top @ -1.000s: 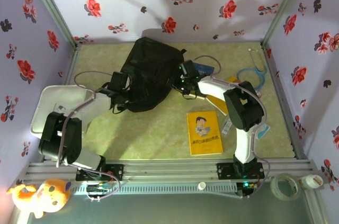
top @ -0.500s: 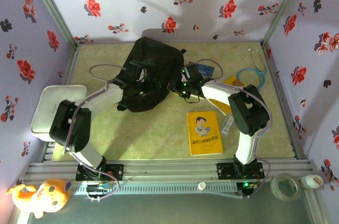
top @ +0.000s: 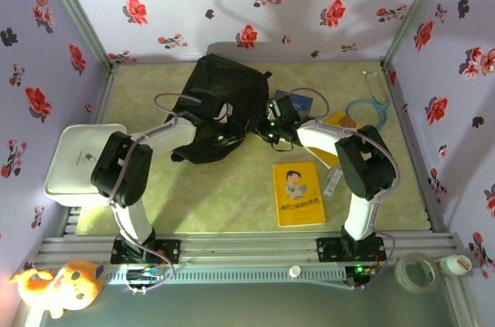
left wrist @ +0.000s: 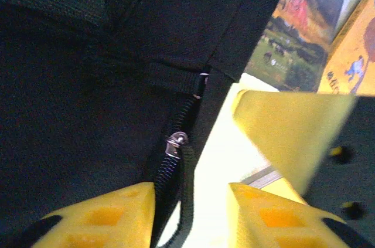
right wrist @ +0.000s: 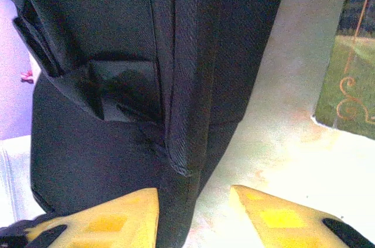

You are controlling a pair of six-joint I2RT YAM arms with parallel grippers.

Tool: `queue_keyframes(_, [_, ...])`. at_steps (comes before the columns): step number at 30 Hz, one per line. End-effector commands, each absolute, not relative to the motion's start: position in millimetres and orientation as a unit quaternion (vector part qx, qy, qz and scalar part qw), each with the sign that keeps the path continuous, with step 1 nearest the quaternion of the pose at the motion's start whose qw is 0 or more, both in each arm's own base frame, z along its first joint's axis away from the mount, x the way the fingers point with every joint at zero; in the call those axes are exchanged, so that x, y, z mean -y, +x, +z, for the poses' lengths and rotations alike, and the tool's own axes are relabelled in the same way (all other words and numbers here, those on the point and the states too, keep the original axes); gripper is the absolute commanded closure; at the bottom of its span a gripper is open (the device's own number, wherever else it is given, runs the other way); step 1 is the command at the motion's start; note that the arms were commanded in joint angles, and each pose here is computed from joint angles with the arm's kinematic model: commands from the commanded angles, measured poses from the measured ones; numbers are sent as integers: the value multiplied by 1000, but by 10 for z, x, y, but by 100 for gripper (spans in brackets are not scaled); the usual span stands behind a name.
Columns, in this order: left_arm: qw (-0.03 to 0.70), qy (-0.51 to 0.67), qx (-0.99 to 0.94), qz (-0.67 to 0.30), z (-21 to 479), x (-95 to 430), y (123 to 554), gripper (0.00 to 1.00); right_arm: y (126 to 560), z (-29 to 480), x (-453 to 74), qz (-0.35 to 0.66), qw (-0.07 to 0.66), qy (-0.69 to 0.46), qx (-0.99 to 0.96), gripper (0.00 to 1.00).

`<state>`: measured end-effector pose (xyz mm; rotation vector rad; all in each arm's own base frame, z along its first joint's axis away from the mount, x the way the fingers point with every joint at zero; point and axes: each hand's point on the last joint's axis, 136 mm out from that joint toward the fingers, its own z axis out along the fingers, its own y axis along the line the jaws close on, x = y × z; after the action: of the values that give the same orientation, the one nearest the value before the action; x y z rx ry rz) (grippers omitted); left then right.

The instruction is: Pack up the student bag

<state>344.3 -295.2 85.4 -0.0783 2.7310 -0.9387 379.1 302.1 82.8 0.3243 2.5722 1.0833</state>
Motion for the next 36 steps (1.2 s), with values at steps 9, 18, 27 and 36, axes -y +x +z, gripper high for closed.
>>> queue_keyframes(9, [123, 8, -946, -300, 885, 2934, 3451, 84, 3911, 969, -2985, 387, 188, 126, -894, 64])
queue_keyframes(18, [131, 3, -941, -311, 1007, 2843, 3465, 85, 3975, 896, -3061, 383, 175, 117, -899, 63])
queue_keyframes(27, [132, -5, -938, -321, 1011, 2814, 3498, 96, 3985, 810, -3112, 378, 159, 114, -905, 64])
queue_keyframes(36, [140, -15, -943, -301, 1015, 2563, 3470, 100, 4053, 557, -2998, 330, 152, 134, -922, 79])
